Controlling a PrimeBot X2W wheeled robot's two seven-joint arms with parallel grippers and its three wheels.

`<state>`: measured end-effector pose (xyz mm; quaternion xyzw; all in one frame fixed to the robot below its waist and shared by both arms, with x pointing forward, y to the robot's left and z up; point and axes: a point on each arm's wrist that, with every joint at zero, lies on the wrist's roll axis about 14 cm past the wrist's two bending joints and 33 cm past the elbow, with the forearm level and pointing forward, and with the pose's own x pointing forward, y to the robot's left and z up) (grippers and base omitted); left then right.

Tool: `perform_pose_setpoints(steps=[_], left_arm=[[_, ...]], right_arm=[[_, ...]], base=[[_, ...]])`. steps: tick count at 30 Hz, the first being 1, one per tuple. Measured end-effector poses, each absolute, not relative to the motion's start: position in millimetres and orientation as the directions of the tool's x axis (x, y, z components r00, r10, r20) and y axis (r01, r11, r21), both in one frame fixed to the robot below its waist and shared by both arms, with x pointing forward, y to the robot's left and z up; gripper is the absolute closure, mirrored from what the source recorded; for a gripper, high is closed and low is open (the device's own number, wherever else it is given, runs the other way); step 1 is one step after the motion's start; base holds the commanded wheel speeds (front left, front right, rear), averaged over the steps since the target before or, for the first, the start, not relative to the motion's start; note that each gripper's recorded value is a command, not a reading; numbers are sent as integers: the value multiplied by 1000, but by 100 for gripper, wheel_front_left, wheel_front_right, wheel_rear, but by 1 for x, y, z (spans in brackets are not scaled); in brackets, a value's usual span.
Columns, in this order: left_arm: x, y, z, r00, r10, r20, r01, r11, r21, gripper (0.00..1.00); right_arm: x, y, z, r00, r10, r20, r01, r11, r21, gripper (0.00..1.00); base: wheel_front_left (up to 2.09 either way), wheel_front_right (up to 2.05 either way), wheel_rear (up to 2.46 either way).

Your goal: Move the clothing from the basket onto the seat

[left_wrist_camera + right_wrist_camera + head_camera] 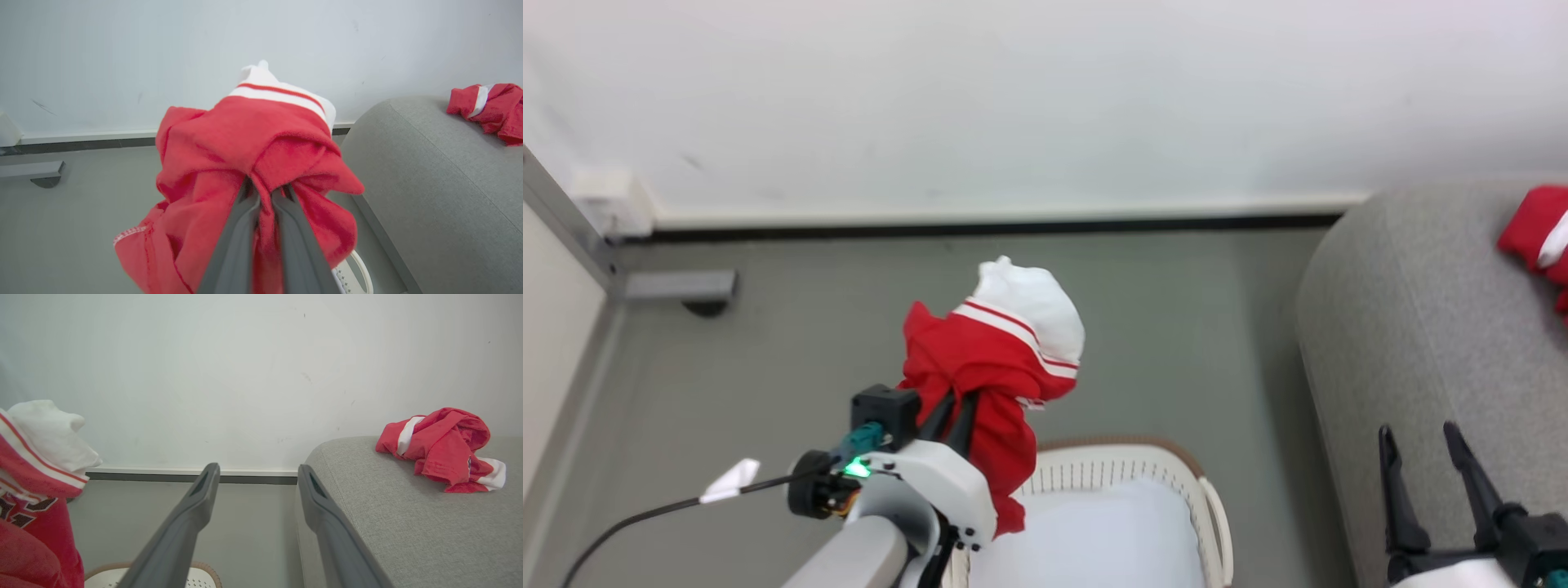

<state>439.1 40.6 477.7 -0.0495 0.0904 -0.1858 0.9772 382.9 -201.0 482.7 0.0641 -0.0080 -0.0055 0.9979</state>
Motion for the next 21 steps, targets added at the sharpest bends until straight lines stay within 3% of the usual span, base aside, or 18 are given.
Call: perform_pose_setpoints(steps=[10,21], left_arm=[[414,65,585,942,-326,74,332,940,-84,100],[394,67,632,927,-337,161,351,934,-64,100]], right_arm=[[353,-199,502,997,-9,73,-1,991,133,0],[334,-192,502,997,7,81,-18,990,140,0]], base=[[0,0,0],[0,0,0]])
